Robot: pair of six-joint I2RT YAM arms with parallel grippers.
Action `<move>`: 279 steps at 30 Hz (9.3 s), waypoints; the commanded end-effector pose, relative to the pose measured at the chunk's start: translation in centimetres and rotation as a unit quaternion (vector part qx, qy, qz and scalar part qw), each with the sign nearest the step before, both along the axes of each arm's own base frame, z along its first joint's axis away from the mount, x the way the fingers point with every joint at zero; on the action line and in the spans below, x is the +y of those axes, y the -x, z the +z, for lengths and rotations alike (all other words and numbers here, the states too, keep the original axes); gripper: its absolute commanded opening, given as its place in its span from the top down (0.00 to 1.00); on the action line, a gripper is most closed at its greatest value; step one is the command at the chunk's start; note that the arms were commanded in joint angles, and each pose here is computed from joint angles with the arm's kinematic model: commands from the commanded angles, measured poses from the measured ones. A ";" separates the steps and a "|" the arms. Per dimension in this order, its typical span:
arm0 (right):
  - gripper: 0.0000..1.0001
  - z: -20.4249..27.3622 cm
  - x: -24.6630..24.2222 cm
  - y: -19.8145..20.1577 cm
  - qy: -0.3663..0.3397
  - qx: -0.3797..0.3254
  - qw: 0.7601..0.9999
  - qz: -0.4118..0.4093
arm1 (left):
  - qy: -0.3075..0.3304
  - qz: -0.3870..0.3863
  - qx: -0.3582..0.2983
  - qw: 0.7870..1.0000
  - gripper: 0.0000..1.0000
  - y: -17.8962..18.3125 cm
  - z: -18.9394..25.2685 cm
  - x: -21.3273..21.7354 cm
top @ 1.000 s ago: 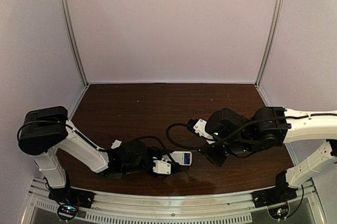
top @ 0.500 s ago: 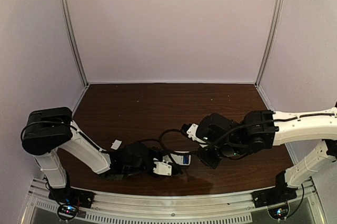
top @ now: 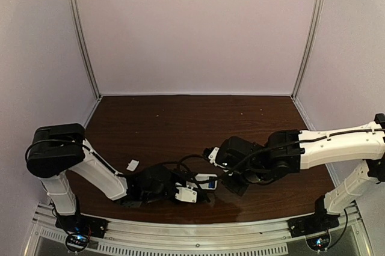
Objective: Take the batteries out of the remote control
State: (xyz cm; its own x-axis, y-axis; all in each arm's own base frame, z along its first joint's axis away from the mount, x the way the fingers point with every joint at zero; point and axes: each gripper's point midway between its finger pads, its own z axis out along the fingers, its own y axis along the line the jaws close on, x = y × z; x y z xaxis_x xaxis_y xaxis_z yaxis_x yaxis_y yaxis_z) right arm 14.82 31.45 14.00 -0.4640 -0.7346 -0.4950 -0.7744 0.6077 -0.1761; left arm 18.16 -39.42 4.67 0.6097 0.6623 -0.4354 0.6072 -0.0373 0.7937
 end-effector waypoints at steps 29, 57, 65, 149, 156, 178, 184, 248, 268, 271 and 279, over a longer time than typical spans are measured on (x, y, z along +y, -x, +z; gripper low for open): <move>1.00 -0.8 0.9 -1.5 0.050 -0.022 0.999 0.003 | -0.006 -0.006 0.009 1.000 1.00 0.0 -0.4 -1.4; 1.00 -1.5 0.9 -2.2 0.087 -0.034 0.996 0.002 | -0.019 -0.004 0.016 1.000 1.00 -0.1 -1.2 -1.4; 1.00 -1.8 0.5 -2.2 0.104 -0.033 0.994 0.001 | -0.023 0.000 0.014 1.000 1.00 -0.2 -1.3 -1.4; 1.00 -2.7 -0.6 -1.8 0.176 -0.034 0.984 0.017 | -0.095 -0.040 0.173 0.980 1.00 2.4 -5.1 -2.2; 1.00 -2.8 -0.8 -1.7 0.185 -0.036 0.982 0.014 | -0.101 -0.034 0.180 0.978 1.00 2.2 -5.4 -2.1; 1.00 -5.9 -1.5 0.0 0.216 0.007 0.976 0.034 | -0.108 -0.040 0.202 0.973 1.00 2.5 -5.9 -2.1; 1.00 -6.5 -1.5 0.2 0.220 0.015 0.975 0.033 | -0.107 -0.036 0.198 0.974 1.00 2.3 -5.7 -2.2; 1.00 -6.7 -3.3 -6.3 0.215 0.076 0.972 -0.050 | -0.056 0.012 0.053 0.997 1.00 -0.2 -2.1 -1.5; 1.00 -5.1 -3.1 -9.8 0.203 0.046 0.972 -0.106 | -0.044 0.006 0.028 0.999 1.00 0.4 -1.0 -1.6; 1.00 -5.1 -3.2 -9.9 0.201 0.045 0.972 -0.109 | -0.041 0.005 0.027 0.999 1.00 0.5 -0.8 -1.6; 1.00 -5.1 -3.1 -10.2 0.197 0.044 0.973 -0.113 | -0.039 0.008 0.014 0.999 1.00 0.5 -0.5 -1.6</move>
